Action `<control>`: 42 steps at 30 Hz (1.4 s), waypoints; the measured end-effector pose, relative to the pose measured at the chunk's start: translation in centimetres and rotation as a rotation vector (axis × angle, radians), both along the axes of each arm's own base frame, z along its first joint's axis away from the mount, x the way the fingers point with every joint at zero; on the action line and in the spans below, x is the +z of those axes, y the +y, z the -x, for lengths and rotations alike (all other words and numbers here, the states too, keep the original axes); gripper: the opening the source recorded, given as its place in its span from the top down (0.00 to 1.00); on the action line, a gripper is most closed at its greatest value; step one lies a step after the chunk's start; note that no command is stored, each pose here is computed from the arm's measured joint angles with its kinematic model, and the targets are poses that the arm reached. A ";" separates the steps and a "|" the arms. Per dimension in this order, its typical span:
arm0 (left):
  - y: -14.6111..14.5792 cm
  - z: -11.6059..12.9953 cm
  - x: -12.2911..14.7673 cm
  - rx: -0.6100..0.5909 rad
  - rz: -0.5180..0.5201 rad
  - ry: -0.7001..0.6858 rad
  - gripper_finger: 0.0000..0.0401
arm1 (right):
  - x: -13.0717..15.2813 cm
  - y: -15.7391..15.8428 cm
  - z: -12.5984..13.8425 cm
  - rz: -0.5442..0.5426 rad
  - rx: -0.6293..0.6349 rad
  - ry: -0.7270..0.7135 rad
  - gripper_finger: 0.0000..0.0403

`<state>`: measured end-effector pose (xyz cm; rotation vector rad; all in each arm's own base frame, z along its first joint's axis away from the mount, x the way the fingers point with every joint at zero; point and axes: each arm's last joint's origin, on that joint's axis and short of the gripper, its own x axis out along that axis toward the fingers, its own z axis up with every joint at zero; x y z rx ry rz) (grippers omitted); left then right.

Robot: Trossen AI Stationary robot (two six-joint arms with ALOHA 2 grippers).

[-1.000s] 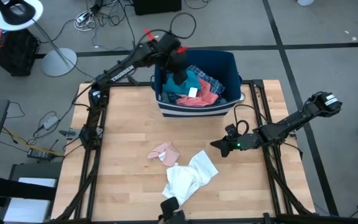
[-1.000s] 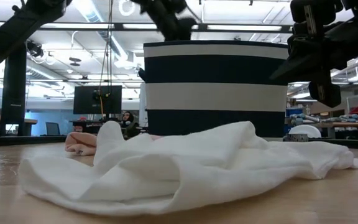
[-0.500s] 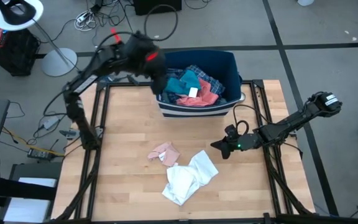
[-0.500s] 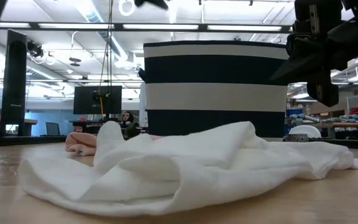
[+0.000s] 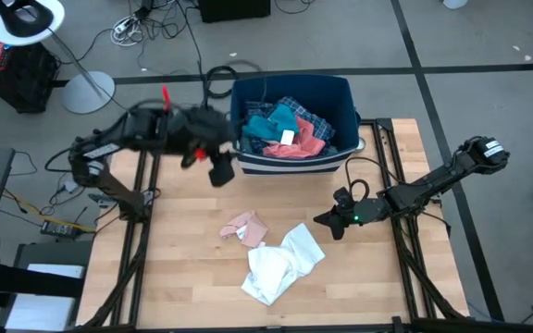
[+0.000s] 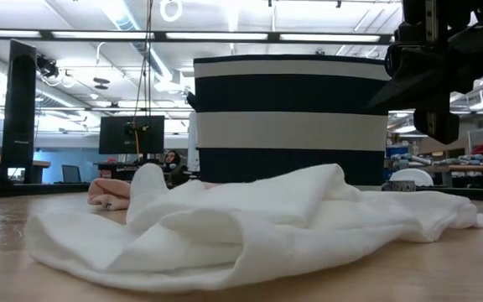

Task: Sort clothes
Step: Put the light pink socks into the blue bin

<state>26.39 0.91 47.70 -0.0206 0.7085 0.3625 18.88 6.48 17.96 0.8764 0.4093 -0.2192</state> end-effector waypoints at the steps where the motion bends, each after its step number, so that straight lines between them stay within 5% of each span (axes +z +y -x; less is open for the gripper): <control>1: -0.5 0.0 -0.7 -0.002 0.013 -0.005 0.53 | 0.0 0.0 0.0 -0.002 0.005 0.001 0.98; 14: -6.1 1.1 -14.7 0.012 0.206 -0.086 0.53 | 0.0 0.2 0.0 -0.021 0.048 0.009 0.98; 29: -6.4 2.9 -27.7 0.063 0.334 -0.041 0.53 | 0.0 0.2 0.0 -0.070 0.047 0.005 0.98; 35: -5.9 4.7 -31.5 0.051 0.316 -0.022 0.53 | 0.0 0.2 0.0 -0.100 0.036 0.006 0.98; 42: -5.8 5.3 -32.8 -0.047 0.241 -0.021 0.53 | 0.0 0.2 0.0 -0.110 0.031 0.007 0.98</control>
